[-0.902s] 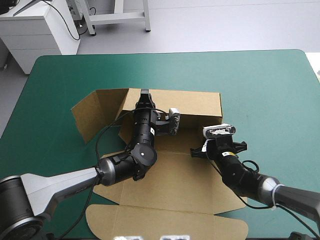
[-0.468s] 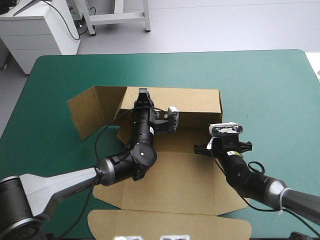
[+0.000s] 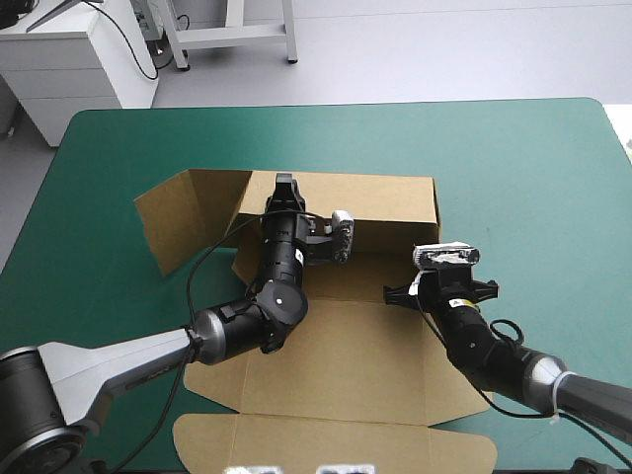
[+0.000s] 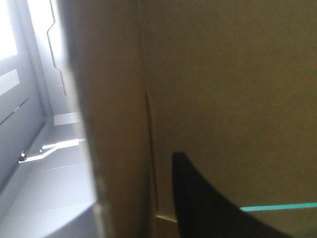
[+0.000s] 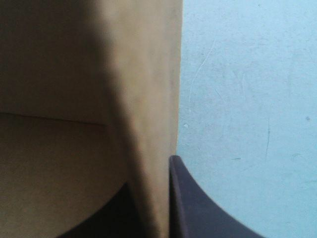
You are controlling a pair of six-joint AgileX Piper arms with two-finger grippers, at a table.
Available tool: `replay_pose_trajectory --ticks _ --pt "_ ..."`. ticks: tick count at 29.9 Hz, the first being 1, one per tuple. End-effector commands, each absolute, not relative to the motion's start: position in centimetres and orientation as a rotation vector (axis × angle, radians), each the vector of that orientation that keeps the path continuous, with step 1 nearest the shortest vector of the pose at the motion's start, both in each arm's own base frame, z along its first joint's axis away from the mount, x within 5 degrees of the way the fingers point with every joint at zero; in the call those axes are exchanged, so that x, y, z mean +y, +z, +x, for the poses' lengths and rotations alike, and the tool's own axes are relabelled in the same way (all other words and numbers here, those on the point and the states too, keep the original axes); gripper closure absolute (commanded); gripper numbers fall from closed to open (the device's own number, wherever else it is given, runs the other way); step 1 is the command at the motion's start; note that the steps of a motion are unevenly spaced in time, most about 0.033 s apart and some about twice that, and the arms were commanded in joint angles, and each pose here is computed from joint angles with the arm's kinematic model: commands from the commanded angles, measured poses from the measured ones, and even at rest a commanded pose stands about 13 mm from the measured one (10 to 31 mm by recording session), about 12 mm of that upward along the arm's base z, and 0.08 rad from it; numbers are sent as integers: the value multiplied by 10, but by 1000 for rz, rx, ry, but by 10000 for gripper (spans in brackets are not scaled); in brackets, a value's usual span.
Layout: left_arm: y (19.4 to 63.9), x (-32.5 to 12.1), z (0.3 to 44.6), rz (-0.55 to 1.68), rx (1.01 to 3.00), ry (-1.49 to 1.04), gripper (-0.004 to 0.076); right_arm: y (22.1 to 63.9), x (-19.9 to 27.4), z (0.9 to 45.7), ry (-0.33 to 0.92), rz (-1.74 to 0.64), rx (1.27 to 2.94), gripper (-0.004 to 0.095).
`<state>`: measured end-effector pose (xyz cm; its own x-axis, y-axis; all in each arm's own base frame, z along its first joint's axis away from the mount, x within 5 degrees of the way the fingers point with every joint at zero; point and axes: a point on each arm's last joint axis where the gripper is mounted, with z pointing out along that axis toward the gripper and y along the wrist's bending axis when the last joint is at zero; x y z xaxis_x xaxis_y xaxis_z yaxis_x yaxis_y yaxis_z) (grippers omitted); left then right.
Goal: Fold the box
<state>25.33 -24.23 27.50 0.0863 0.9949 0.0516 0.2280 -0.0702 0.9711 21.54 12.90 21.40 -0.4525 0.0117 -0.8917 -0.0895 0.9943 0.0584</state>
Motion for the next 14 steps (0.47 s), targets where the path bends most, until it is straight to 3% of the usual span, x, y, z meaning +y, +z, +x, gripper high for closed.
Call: replay_pose_trajectory --ticks 1,3,5,14 --pt "298 -234 258 1375 1266 1099 412 238 130 218 131 -70 1921 926" --pt "298 -233 260 1378 1269 1094 318 239 129 218 121 -63 1912 926" --pt "297 -233 260 1387 1265 1081 294 240 128 219 108 -56 1899 926" --pt "304 -245 237 1323 1242 1159 339 242 126 220 68 -64 1875 926"
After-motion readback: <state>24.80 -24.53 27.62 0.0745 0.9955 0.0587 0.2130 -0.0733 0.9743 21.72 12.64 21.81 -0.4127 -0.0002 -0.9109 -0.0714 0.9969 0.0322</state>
